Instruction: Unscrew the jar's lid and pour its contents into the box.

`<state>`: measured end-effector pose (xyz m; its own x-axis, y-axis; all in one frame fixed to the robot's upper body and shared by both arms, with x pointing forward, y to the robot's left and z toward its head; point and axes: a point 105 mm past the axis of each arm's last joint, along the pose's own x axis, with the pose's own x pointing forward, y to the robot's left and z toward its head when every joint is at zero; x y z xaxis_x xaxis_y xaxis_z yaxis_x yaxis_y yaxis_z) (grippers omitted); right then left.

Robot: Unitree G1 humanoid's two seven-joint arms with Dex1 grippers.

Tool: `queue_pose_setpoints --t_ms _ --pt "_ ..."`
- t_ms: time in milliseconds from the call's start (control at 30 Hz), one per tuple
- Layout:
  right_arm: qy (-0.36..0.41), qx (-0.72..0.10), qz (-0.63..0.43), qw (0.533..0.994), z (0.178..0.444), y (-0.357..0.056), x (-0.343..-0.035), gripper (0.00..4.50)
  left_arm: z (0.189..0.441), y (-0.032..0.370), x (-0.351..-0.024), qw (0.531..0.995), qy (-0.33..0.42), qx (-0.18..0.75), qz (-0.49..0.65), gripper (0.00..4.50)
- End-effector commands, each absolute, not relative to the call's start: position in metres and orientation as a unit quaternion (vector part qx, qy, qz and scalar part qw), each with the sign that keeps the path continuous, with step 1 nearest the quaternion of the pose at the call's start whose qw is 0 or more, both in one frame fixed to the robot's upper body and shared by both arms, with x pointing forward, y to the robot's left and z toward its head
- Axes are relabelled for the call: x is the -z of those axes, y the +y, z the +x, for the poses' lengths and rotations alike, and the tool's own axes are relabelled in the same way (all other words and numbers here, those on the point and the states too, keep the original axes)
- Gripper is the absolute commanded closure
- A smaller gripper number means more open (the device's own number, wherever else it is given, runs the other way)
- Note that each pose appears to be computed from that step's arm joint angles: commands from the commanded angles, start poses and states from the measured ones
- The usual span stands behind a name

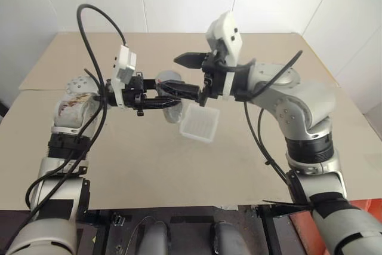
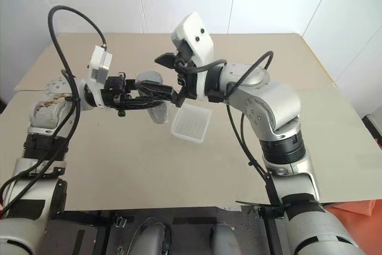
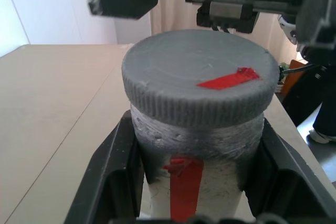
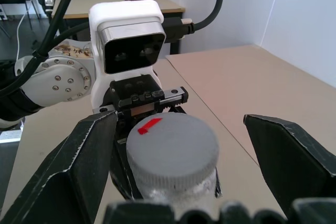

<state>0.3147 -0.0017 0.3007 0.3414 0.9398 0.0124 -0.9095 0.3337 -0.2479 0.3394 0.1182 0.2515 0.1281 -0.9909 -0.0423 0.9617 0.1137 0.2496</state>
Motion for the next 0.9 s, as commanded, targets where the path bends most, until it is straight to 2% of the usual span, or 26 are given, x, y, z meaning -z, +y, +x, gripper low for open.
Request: queue_pose_setpoints --t_ms 33,233,333,433,467,600,667,800,900 --pt "-0.092 -0.565 -0.116 0.812 0.313 0.002 -0.312 0.00 0.336 0.118 -0.267 0.736 -0.094 0.657 0.129 2.25" --pt "-0.082 -0.572 -0.116 0.808 0.314 0.005 -0.306 0.00 0.335 0.118 -0.266 0.736 -0.094 0.658 0.132 2.25" --pt "-0.079 -0.576 -0.116 0.805 0.314 0.006 -0.306 0.58 0.334 0.119 -0.266 0.735 -0.093 0.658 0.133 2.25" --pt "-0.083 -0.577 -0.112 0.805 0.315 0.006 -0.307 1.60 0.333 0.120 -0.265 0.734 -0.092 0.659 0.137 2.25" --pt "-0.083 -0.581 -0.107 0.803 0.314 0.006 -0.309 1.75 0.333 0.120 -0.265 0.732 -0.091 0.660 0.139 2.25" --pt "-0.090 -0.596 -0.087 0.793 0.313 0.005 -0.315 1.75 0.330 0.120 -0.263 0.720 -0.088 0.673 0.145 2.25" --pt "-0.092 -0.641 -0.071 0.758 0.307 0.004 -0.317 1.75 0.326 0.118 -0.261 0.700 -0.085 0.693 0.150 2.25" --pt "-0.112 -0.762 -0.091 0.631 0.282 -0.007 -0.307 1.75 0.314 0.111 -0.264 0.646 -0.087 0.744 0.148 2.25" --pt "-0.103 -0.817 -0.100 0.558 0.278 -0.012 -0.301 1.75 0.307 0.103 -0.267 0.620 -0.086 0.766 0.147 2.25"
